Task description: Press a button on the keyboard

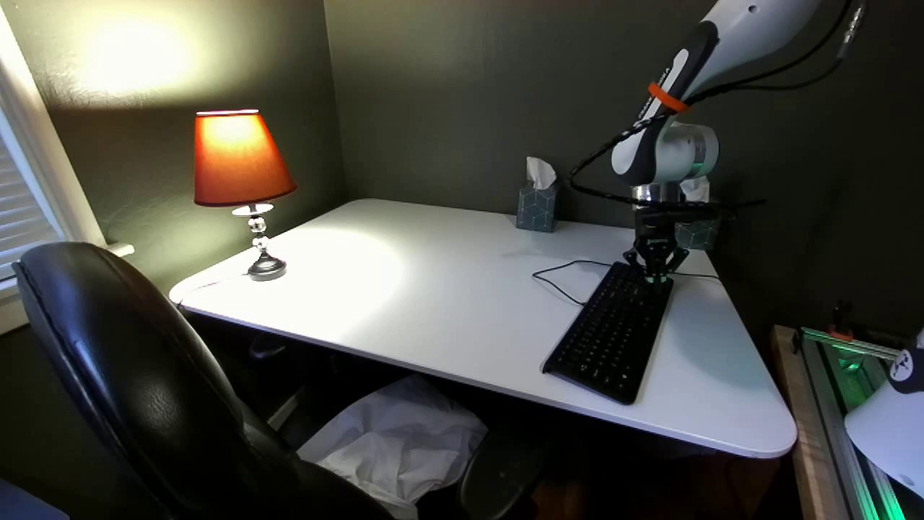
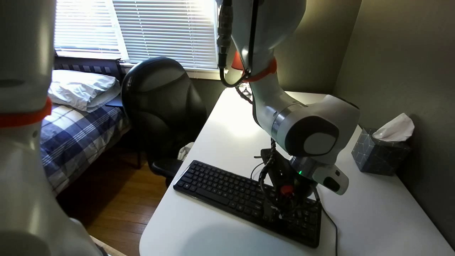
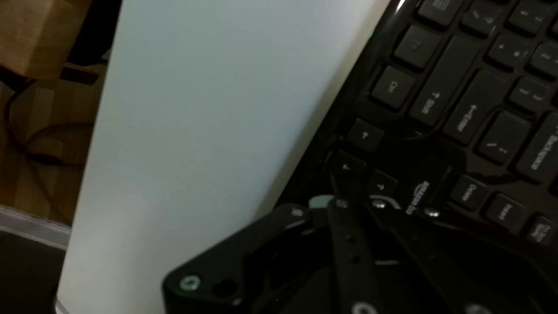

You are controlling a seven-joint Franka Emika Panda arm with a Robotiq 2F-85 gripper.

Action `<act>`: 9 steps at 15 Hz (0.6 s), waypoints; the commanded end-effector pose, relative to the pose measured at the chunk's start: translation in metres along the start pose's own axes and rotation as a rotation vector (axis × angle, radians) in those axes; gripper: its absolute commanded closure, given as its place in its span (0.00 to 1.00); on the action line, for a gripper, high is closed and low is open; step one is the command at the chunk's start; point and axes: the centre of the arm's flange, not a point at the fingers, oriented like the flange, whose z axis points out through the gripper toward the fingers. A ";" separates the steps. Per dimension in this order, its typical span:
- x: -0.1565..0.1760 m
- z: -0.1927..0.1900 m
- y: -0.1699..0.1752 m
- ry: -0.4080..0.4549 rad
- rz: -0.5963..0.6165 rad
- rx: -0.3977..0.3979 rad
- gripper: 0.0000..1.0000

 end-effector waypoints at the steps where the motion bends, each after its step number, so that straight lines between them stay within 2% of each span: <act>1: 0.006 0.004 0.001 -0.027 0.013 0.005 1.00; 9: -0.001 -0.001 0.009 -0.013 0.011 0.022 1.00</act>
